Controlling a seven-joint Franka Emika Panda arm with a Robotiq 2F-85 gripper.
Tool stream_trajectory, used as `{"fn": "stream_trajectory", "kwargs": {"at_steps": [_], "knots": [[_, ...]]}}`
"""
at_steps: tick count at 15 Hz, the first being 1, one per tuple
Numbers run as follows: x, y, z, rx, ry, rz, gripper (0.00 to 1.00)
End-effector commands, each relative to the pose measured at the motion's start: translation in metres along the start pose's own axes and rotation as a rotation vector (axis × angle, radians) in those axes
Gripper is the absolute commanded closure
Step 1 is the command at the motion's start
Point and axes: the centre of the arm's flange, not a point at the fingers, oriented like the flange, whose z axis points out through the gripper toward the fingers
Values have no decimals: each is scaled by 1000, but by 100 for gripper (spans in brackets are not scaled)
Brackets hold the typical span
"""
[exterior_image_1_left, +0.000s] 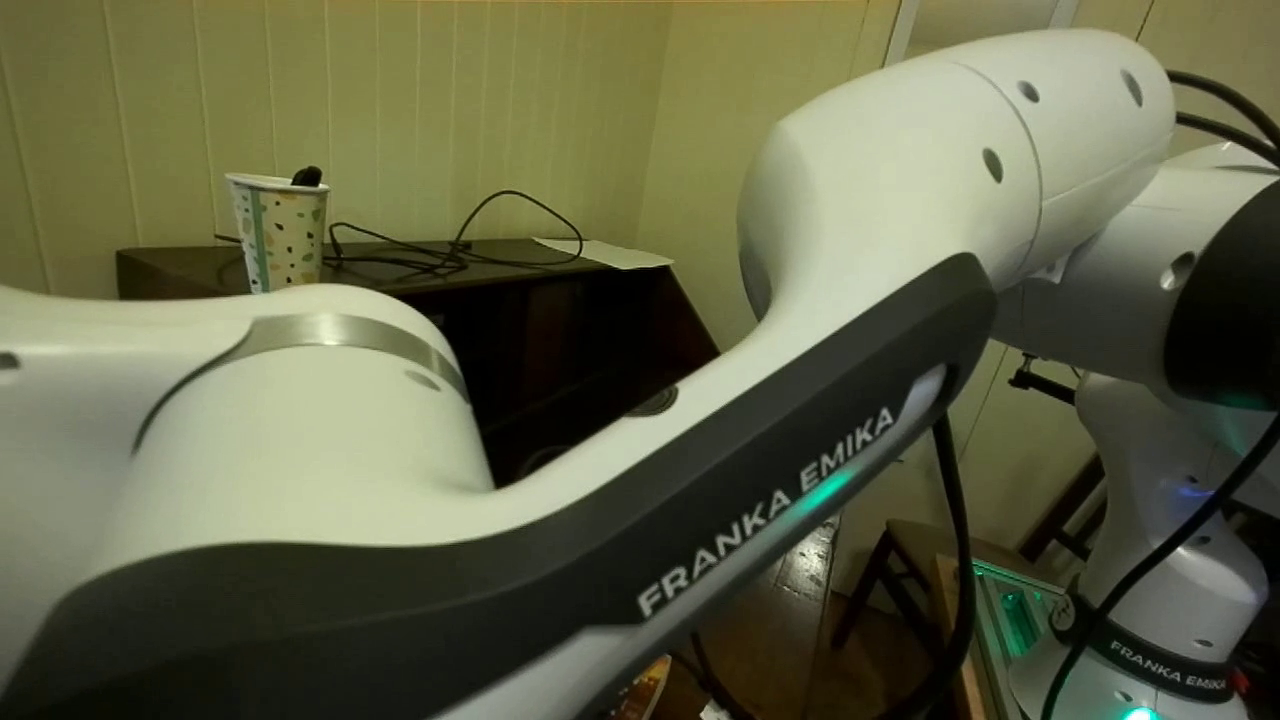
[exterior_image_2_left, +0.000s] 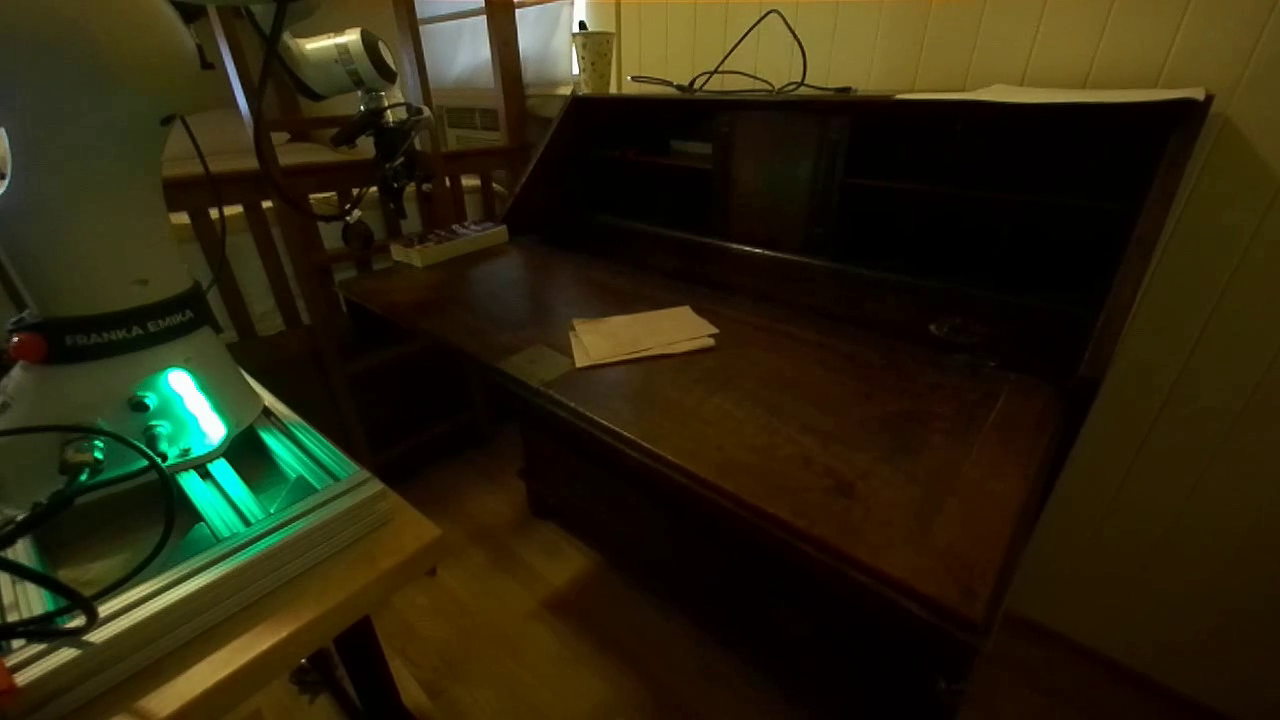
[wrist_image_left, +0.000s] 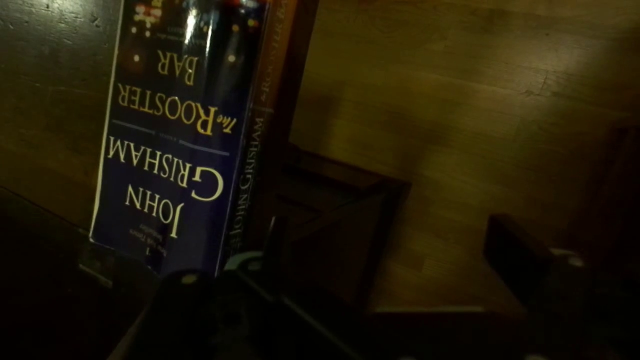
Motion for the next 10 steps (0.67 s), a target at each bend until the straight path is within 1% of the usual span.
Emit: {"fn": "stream_trajectory", "kwargs": {"at_steps": [1, 3, 4, 10], "knots": [[0, 0, 0, 0, 0, 0, 0], [0, 0, 0, 0, 0, 0, 0], [2, -2, 1, -18, -3, 4, 0], [11, -10, 24, -111, -40, 119, 0]]}}
